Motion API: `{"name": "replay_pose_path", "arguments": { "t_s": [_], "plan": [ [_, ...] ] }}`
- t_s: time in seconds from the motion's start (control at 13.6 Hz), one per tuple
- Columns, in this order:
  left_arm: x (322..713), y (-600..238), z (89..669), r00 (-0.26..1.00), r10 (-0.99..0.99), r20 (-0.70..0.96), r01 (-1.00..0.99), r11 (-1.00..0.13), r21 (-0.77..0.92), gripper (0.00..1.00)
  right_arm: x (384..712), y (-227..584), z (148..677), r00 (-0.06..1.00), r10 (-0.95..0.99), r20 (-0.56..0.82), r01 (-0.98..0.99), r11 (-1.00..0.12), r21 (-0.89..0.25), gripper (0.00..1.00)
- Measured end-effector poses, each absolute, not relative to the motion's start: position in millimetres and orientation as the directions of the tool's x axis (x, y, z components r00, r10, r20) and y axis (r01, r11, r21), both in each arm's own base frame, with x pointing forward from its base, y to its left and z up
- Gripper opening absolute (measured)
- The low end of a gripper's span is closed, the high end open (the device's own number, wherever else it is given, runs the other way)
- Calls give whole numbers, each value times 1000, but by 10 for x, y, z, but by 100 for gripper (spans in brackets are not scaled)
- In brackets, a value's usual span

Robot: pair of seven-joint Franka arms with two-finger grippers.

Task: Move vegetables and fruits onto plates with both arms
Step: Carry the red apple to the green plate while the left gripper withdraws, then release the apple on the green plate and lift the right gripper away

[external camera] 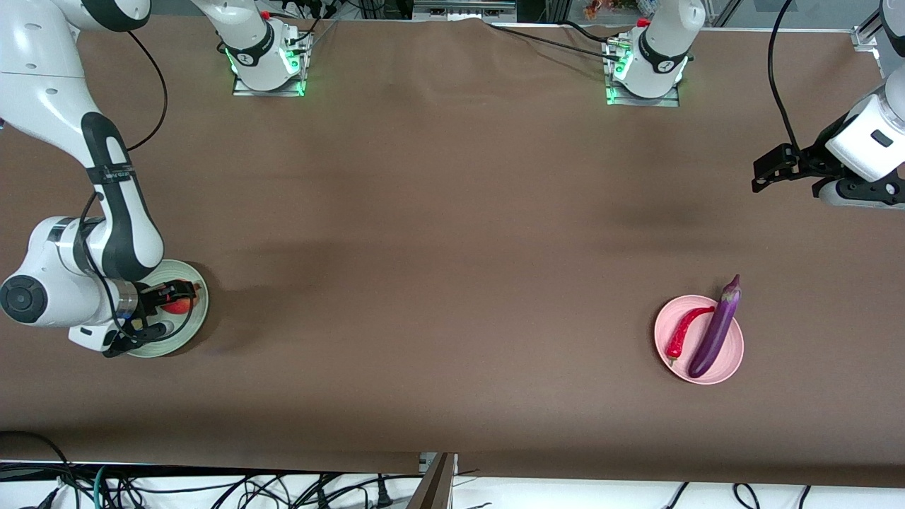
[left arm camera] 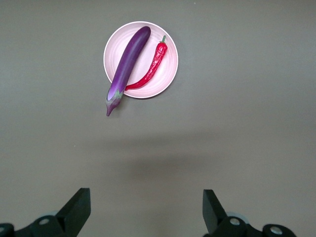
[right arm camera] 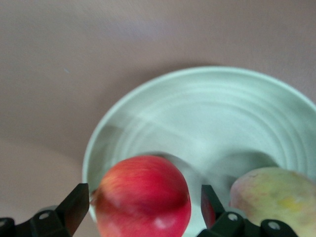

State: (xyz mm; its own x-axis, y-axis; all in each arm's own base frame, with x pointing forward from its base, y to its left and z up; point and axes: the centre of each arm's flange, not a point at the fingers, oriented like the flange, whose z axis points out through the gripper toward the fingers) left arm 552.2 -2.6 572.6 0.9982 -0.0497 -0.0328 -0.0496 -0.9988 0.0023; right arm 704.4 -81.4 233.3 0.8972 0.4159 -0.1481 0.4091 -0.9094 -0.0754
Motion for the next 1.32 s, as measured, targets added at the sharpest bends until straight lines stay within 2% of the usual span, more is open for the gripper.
{"name": "replay_pose_path", "arguments": {
  "t_s": [0.37, 0.66, 0.96, 1.32],
  "plan": [
    [5521, -25, 5722, 998, -49, -34, -49, -999, 2, 100, 6973, -539, 3327, 930, 341, -138, 327, -938, -113, 100],
    [5521, -23, 5719, 998, -49, -34, -49, -999, 2, 100, 6788, 140, 4100, 956, 223, -189, 209, -974, -88, 100],
    [5520, -19, 5717, 998, -48, -35, -48, -999, 2, 100, 6407, 753, 4975, 963, 185, -197, 182, -983, -32, 100],
    [5520, -18, 5714, 998, -48, -35, -48, -999, 2, 100, 5891, 800, 5729, 972, 183, -145, 187, -982, 12, 100]
  ]
}}
